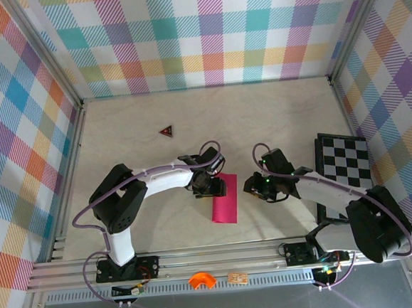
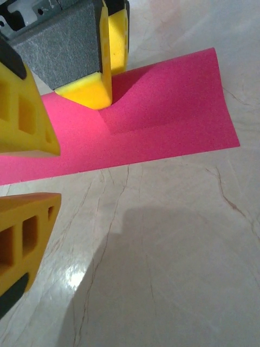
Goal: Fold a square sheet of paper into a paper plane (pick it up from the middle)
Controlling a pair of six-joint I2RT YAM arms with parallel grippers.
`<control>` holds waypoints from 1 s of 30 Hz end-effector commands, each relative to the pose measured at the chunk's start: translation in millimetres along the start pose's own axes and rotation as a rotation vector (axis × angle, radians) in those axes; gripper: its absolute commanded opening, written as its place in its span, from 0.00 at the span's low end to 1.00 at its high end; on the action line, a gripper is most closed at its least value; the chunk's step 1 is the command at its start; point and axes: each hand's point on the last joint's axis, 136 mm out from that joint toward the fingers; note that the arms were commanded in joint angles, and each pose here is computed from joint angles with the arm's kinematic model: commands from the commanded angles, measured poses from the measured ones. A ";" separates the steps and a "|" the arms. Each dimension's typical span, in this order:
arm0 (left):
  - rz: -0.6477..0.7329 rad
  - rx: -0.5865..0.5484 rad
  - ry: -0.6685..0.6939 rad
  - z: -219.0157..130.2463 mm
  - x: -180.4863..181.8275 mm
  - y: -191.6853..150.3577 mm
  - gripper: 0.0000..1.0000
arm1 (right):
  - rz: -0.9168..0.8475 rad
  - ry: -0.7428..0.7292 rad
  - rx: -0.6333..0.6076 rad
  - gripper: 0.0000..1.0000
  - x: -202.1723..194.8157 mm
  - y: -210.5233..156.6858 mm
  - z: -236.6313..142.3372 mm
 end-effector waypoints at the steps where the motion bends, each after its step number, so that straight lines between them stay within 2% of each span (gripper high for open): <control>1: -0.013 0.084 0.158 36.0 43.2 -26.3 0.57 | -0.006 0.070 0.061 0.18 10.7 -7.6 6.6; 7: -0.010 0.082 0.154 36.0 42.2 -25.6 0.57 | 0.001 0.076 0.079 0.07 18.3 -6.7 17.0; 11: -0.010 0.081 0.153 36.0 41.9 -25.0 0.57 | 0.007 0.051 0.070 0.06 18.4 -3.8 21.8; 21: -0.010 0.087 0.156 36.8 42.3 -25.7 0.57 | -0.047 0.066 0.175 0.00 34.2 -22.9 44.5; 30: -0.010 0.096 0.165 37.0 43.8 -26.6 0.57 | -0.055 0.029 0.201 0.00 30.7 -29.2 59.0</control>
Point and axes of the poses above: each hand's point on the last joint's axis, 136 mm out from that joint toward the fingers, its own z axis out along the fingers, its own x axis along the line the jaws close on, y = z × x, and after that the axes turned 15 degrees about z, right-handed
